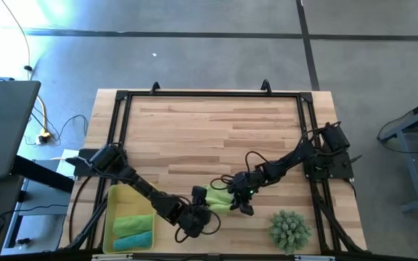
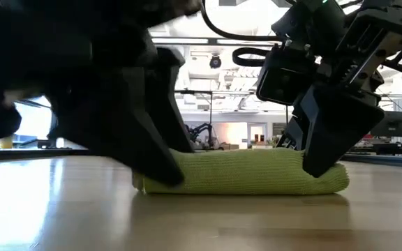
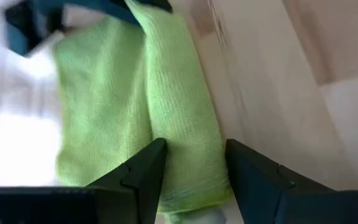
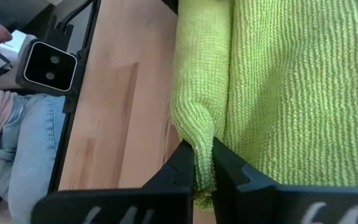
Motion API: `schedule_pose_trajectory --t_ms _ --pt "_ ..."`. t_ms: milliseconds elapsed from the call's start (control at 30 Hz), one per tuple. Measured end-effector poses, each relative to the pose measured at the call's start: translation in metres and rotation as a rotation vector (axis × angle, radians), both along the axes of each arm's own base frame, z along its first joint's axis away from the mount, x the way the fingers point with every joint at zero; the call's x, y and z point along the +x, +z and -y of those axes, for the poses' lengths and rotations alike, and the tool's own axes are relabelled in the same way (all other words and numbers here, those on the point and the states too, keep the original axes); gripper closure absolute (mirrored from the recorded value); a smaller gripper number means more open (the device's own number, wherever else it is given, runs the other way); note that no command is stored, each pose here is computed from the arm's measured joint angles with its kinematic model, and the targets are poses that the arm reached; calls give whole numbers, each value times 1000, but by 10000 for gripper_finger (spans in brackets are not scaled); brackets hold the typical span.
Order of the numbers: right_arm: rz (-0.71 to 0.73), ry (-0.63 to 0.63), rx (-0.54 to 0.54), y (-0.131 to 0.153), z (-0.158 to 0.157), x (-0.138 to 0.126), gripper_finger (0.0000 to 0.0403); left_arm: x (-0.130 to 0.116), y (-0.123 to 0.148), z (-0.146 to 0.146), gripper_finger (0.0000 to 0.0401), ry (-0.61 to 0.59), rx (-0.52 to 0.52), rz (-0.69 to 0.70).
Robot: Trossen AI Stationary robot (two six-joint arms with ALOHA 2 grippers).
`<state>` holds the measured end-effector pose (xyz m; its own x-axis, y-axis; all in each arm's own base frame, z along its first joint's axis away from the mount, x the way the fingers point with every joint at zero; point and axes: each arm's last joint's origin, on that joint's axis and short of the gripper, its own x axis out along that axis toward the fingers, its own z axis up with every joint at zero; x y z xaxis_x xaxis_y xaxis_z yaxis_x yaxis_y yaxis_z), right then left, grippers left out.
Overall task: Roll microfiber towels into tight, uniform cylinder then place into a basket
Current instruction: Roll the light green microfiber towel
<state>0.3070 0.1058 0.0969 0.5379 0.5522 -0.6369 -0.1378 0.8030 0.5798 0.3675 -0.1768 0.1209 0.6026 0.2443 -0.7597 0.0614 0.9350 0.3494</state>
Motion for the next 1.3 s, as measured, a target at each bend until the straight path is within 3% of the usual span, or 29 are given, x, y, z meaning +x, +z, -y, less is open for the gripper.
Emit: schedule_pose_trajectory --t_ms 133,267,400,633,767,1167,1300 --pt "3 1 5 0 0 0 398 2 -6 -3 240 9 -50 -32" --pt "16 8 7 1 -1 0 398 5 -8 -10 243 123 -130 -16" --pt "41 37 -9 1 -3 0 389 9 -9 -20 276 238 -304 -41" --pt "88 96 -48 1 -3 0 352 16 -9 -27 382 319 -631 -127" --pt "114 136 -88 6 -1 -2 344 20 -9 -34 382 407 -793 -176" --pt "195 226 -509 45 -12 -33 342 27 -10 -61 382 537 -938 -243" --pt "327 322 -585 53 -35 -41 342 29 -13 -68 383 564 -957 -250"
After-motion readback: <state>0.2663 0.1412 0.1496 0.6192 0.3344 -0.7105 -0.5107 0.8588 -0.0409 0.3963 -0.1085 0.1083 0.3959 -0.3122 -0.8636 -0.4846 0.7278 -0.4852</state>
